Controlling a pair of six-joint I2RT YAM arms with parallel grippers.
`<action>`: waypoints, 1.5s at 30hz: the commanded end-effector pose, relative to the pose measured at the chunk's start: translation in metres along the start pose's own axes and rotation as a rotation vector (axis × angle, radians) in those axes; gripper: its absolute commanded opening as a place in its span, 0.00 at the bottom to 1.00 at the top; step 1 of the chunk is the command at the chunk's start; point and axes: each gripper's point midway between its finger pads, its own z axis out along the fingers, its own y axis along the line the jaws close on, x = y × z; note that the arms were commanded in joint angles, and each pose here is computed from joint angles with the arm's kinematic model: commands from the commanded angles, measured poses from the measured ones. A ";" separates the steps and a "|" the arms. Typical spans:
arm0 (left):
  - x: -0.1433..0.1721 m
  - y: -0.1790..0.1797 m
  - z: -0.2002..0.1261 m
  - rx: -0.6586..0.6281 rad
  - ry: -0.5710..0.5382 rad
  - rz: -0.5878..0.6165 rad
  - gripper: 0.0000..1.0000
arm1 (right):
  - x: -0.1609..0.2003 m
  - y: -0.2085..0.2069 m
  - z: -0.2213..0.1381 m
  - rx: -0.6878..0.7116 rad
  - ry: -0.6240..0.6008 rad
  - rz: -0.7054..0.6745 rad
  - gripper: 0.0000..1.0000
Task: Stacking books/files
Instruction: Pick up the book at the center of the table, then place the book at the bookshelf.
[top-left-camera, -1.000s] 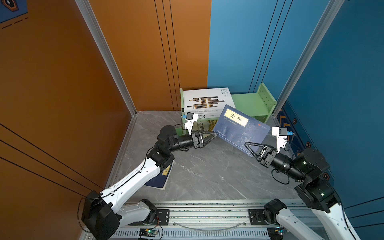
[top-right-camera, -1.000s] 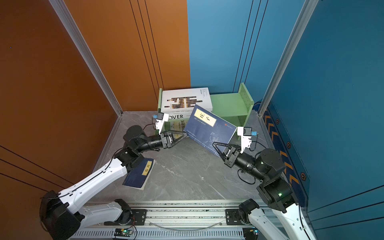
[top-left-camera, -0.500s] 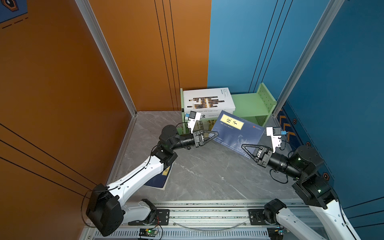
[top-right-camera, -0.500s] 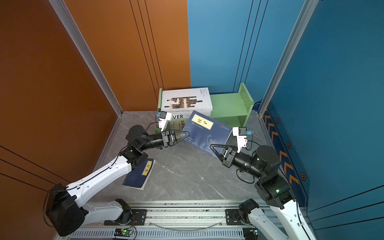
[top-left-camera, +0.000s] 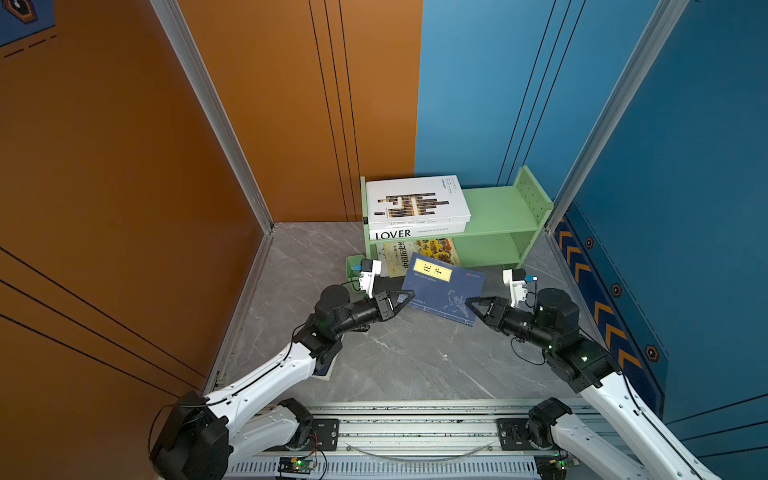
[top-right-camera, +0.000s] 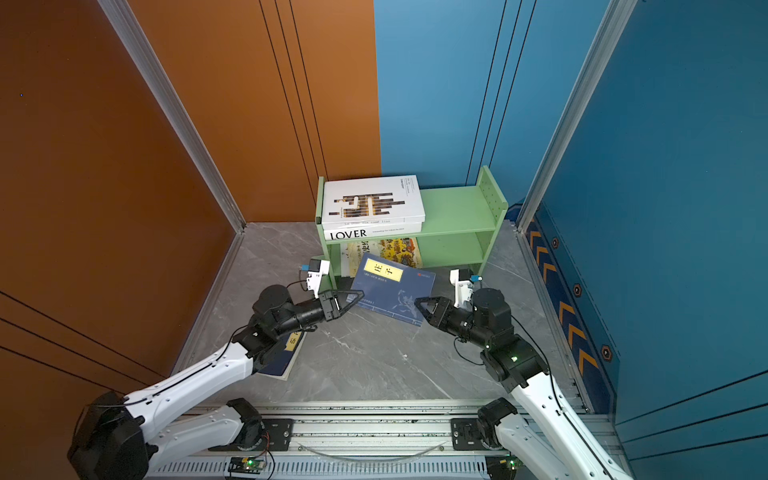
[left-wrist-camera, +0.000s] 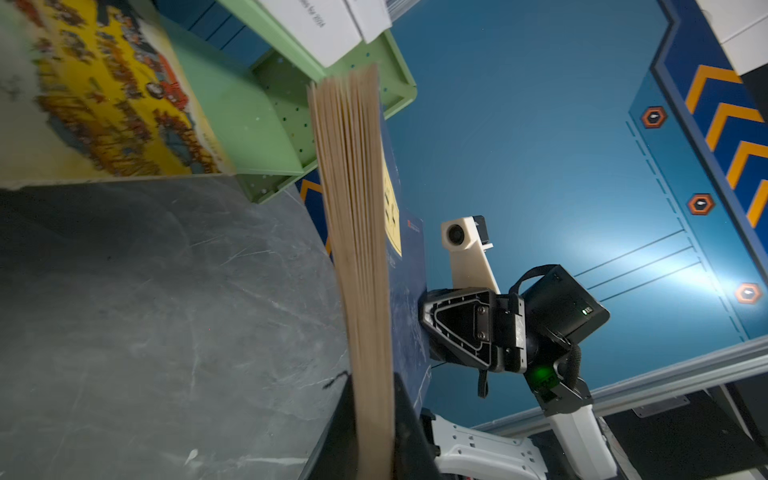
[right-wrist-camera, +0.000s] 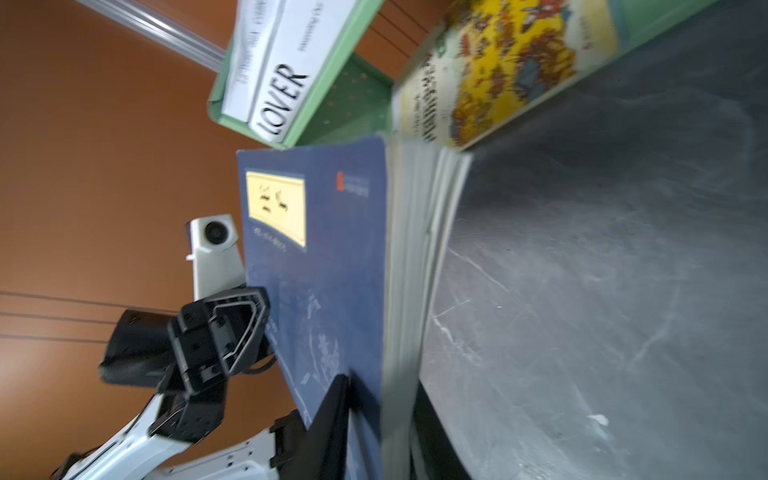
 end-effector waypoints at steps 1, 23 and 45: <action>-0.004 0.024 -0.008 -0.089 -0.076 0.017 0.00 | -0.027 -0.013 0.010 -0.007 -0.140 0.104 0.28; -0.033 0.049 0.016 0.093 -0.245 -0.186 0.00 | -0.015 -0.049 0.027 0.018 -0.136 0.164 0.57; -0.048 0.082 0.037 0.100 -0.315 -0.302 0.00 | -0.020 -0.049 0.017 0.002 -0.186 0.165 0.64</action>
